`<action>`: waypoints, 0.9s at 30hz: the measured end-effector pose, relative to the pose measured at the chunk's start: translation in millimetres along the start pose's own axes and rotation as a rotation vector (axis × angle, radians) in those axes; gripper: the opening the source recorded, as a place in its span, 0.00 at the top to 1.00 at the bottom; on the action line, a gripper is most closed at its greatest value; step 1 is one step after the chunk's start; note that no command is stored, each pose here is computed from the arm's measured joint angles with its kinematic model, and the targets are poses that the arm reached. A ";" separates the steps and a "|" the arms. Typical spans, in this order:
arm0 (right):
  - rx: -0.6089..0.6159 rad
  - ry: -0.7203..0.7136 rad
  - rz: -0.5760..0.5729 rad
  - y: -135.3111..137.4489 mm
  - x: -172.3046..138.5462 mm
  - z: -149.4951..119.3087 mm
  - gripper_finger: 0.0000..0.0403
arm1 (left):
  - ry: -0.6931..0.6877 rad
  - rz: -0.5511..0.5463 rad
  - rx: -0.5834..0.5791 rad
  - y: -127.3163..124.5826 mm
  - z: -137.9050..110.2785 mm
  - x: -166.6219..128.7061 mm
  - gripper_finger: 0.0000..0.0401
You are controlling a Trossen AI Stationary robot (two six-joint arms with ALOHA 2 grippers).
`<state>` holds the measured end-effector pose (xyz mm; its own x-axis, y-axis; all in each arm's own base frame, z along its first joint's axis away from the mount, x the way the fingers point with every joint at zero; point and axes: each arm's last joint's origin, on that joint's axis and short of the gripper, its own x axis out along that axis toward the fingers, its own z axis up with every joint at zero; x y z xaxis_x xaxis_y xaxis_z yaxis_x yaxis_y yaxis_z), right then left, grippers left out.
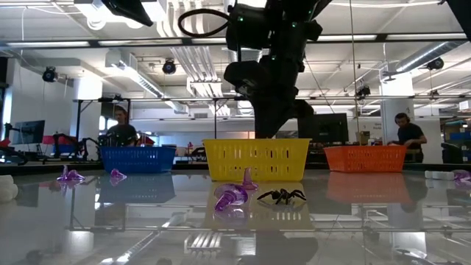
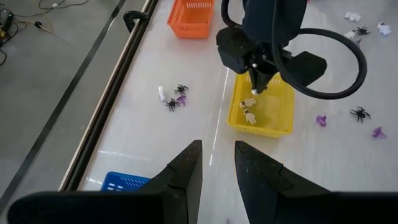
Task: Sort Halloween decoration
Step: Put the white skeleton toy into the yellow bin
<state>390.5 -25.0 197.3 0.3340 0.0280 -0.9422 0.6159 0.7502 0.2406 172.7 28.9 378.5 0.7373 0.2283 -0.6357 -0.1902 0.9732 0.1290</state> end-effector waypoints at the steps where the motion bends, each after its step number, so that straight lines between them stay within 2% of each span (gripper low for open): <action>1: 0.000 -0.001 0.000 0.0 0.0 0.1 0.97 | 0.000 -0.005 0.000 -0.2 0.0 0.0 0.80; 14: -0.005 -0.006 -0.007 -0.2 0.0 0.2 0.97 | -0.001 -0.033 0.000 -1.1 0.0 0.0 0.65; 27: -0.046 0.020 0.000 1.5 2.2 -2.7 0.97 | 0.001 -0.033 -0.003 -1.0 -0.2 0.0 0.63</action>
<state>390.3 -22.0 195.0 0.3195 0.0404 -0.9467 0.5820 0.7800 0.2297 172.7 27.9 378.2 0.7429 0.1956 -0.6402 -0.1675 0.9802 0.1052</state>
